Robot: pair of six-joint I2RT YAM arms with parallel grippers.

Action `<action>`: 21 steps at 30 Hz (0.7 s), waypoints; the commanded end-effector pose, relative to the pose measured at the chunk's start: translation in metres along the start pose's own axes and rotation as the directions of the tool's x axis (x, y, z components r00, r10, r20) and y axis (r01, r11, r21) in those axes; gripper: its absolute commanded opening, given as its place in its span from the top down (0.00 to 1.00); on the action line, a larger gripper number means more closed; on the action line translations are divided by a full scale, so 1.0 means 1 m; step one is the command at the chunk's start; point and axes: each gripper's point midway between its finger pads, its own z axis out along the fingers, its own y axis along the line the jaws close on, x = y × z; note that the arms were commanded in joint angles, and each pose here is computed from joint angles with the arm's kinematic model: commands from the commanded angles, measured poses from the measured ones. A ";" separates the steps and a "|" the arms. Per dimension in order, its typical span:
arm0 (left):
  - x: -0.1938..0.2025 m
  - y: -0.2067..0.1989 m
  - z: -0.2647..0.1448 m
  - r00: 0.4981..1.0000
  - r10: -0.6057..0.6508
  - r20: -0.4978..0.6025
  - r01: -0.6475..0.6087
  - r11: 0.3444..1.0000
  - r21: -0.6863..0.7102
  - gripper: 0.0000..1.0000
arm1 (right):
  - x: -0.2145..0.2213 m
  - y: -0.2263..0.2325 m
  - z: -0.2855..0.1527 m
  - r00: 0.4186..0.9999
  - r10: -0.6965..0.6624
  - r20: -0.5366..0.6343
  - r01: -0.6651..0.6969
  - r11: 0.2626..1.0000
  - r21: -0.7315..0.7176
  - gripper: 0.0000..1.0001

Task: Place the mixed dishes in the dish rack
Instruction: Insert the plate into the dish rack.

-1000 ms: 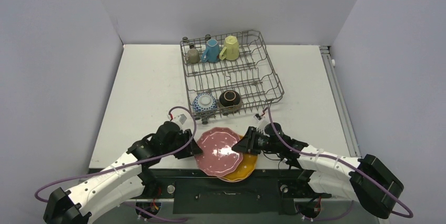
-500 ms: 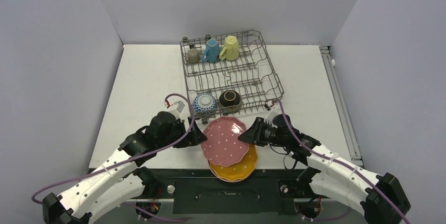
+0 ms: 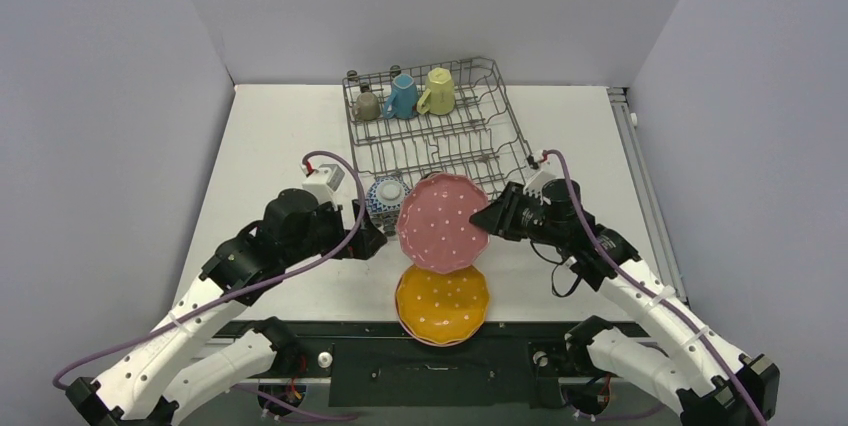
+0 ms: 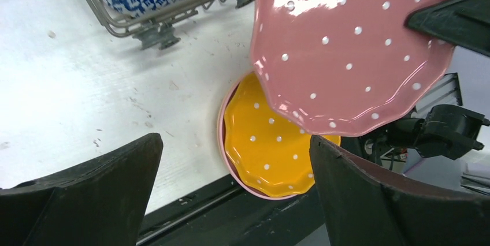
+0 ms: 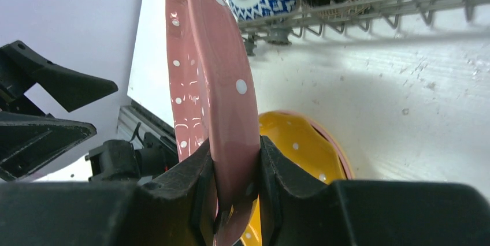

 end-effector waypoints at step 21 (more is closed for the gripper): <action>-0.021 0.000 -0.005 0.972 0.197 0.125 -0.203 0.979 0.036 0.04 | -0.187 0.056 -0.054 0.905 -0.202 0.374 0.165 0.978 0.128 1.00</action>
